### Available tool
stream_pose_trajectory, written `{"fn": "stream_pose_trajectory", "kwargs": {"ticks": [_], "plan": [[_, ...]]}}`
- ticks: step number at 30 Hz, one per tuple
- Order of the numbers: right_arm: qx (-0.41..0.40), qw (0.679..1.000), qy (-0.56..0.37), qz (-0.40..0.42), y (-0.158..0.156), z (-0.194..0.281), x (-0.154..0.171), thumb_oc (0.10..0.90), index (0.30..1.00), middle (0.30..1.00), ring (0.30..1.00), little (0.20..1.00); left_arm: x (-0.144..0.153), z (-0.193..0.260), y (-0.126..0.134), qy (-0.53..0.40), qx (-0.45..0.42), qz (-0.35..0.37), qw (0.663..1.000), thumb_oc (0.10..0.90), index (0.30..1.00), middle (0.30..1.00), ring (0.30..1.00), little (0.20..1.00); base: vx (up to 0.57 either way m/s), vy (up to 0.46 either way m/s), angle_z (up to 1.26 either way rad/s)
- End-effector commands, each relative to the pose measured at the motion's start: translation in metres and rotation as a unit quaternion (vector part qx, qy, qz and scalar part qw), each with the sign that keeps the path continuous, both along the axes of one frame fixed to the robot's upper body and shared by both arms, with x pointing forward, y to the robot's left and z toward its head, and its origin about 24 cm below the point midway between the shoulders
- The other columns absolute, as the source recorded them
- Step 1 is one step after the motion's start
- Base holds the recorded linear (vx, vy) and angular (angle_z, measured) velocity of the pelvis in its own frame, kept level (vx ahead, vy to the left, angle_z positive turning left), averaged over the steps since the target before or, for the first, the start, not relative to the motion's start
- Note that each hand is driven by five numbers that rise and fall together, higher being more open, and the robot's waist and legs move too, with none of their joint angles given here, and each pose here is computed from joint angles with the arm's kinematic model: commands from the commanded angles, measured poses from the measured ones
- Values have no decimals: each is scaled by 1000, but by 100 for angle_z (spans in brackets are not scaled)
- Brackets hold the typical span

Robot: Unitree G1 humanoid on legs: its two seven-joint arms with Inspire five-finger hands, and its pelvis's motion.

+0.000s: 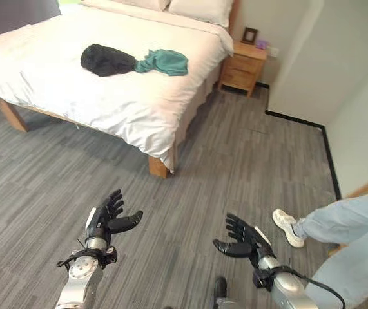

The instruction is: Pick up bed clothes into laundry basket.

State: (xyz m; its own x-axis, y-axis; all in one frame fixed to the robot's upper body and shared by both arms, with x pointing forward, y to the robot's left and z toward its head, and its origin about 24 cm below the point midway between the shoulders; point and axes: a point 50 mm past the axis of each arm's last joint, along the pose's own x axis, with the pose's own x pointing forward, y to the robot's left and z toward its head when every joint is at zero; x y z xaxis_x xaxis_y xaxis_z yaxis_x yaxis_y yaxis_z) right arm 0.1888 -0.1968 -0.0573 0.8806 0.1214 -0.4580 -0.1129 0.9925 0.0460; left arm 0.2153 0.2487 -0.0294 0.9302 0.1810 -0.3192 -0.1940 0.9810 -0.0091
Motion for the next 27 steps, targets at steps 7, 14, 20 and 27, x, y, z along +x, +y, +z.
{"fn": "stream_pose_trajectory", "kwargs": {"ticks": [7, 14, 20, 27], "plan": [[4, 985, -175, -7, -15, 69, 58, 800, 900, 900, 900, 900, 33, 51, -14, -135, -14, -39, 990, 800, 900, 900, 900, 900, 397, -427, 32], [11, 987, -162, -9, -15, 63, 55, 800, 900, 900, 900, 900, 39, 47, -27, -133, -27, -50, 989, 800, 900, 900, 900, 900, 356, -52, -21], [20, 988, -152, 28, 8, 57, 60, 800, 900, 900, 900, 900, 33, 48, -19, -129, 7, -48, 990, 800, 900, 900, 900, 900, 513, 91, -34], [4, 984, -167, 66, 19, 66, 63, 800, 900, 900, 900, 900, 37, 75, 2, -182, 47, 47, 981, 800, 900, 900, 900, 900, 339, 36, 21]]}}
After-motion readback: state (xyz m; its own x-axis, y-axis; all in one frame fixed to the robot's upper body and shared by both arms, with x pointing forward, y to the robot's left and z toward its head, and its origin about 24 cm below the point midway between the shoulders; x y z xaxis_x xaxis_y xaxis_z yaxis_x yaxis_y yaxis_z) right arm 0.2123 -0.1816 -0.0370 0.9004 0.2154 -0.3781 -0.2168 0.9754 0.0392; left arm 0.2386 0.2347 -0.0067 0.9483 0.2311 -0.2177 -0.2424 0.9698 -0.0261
